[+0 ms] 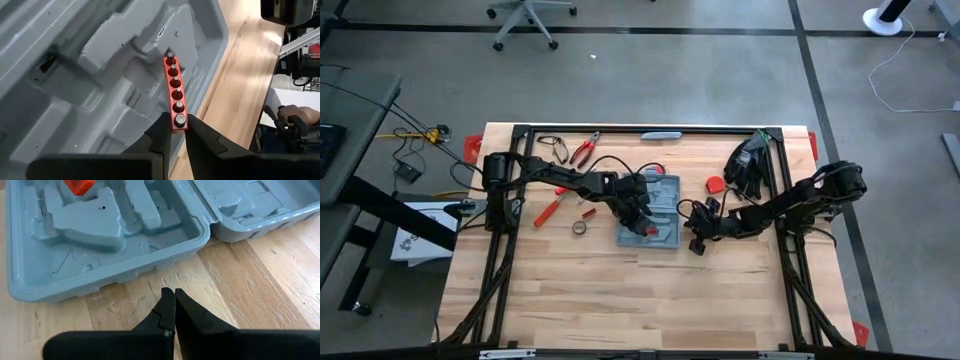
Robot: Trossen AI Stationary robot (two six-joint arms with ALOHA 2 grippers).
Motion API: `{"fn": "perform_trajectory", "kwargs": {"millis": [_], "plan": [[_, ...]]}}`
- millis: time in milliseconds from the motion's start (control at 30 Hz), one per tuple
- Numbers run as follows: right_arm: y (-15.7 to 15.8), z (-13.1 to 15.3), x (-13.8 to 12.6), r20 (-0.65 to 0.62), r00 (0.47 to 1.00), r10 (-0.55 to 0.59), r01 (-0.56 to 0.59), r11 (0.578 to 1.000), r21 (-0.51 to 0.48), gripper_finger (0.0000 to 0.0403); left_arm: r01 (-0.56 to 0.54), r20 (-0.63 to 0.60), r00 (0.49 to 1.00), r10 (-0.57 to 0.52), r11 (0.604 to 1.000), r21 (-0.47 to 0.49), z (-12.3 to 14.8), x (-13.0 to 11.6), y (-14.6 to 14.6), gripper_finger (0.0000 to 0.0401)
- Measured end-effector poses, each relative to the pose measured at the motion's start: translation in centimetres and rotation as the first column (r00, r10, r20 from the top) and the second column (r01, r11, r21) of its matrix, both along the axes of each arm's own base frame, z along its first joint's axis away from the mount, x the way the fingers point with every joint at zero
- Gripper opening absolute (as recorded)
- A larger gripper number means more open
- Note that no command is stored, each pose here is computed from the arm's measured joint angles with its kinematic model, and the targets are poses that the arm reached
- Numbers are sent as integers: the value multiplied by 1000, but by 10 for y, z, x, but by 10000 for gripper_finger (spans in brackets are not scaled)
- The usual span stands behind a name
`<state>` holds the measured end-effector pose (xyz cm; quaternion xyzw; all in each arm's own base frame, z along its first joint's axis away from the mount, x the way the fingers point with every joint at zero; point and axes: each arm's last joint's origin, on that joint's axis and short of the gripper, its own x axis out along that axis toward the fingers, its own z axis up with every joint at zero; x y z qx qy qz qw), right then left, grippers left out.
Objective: Prefit tool cases
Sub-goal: Put the right orange multi-bit set into the gray tool case
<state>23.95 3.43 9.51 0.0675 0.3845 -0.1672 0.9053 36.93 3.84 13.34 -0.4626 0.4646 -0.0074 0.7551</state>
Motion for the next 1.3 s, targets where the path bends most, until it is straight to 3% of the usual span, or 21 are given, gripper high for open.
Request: {"fn": "perform_trajectory", "kwargs": {"millis": [633, 1300], "plan": [[0, 0, 0, 1, 1000, 0, 0, 1000, 0, 0, -3, 52, 999, 0, 998, 57, 2, 5, -9, 56], [0, 0, 0, 3, 1000, -1, 1, 1000, -1, 0, 34, 71, 997, -36, 999, 35, 7, 1, 3, 97]]}}
